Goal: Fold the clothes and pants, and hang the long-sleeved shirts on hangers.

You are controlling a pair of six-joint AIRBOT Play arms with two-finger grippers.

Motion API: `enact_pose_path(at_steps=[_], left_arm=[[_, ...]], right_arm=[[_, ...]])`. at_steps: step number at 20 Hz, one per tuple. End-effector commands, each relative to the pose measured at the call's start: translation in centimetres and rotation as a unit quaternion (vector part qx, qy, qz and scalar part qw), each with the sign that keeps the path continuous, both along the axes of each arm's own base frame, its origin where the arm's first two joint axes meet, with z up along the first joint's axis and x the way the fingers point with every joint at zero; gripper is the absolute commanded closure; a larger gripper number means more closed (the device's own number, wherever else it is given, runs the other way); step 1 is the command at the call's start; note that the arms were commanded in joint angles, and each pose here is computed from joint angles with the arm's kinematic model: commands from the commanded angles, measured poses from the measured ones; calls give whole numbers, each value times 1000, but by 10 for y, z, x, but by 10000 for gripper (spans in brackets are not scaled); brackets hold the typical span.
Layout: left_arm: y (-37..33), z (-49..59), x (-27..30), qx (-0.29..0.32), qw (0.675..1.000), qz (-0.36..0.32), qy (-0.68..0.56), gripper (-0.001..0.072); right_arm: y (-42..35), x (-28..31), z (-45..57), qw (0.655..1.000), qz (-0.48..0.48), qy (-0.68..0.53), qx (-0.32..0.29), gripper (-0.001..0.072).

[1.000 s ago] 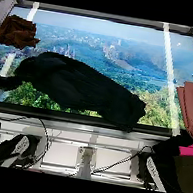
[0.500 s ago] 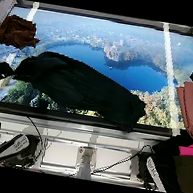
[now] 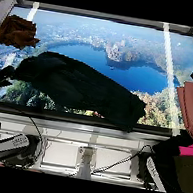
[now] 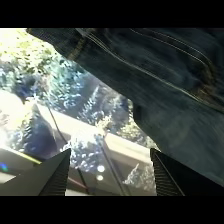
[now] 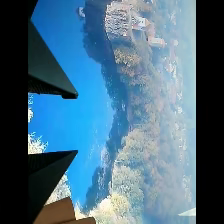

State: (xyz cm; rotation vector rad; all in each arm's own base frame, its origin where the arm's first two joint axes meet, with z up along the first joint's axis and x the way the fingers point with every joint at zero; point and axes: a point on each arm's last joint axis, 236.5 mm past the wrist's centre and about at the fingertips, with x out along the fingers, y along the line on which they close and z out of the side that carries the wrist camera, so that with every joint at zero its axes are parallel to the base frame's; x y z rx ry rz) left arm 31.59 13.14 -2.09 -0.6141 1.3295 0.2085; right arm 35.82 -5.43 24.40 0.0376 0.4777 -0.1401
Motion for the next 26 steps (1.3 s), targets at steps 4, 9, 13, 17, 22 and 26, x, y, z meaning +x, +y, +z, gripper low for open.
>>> enact_pose_path(at_steps=[4, 9, 13, 17, 22, 26], left_arm=[[17, -31, 41, -4, 998, 44, -44, 120], [-7, -24, 92, -75, 986, 48, -140, 152], [-29, -35, 103, -79, 986, 4, -145, 355], [-37, -37, 117, -60, 985, -3, -159, 194], [-34, -35, 131, -33, 983, 2, -181, 239], [-28, -34, 135, -21, 982, 8, -188, 421]], right_arm=[[1, 3, 4, 1000, 0, -11, 2, 341], [6, 7, 12, 999, 6, -30, 17, 341], [8, 7, 11, 999, 8, -30, 21, 341], [9, 7, 11, 999, 9, -29, 24, 341], [9, 6, 9, 999, 9, -26, 25, 341], [10, 6, 10, 999, 10, -27, 30, 341]])
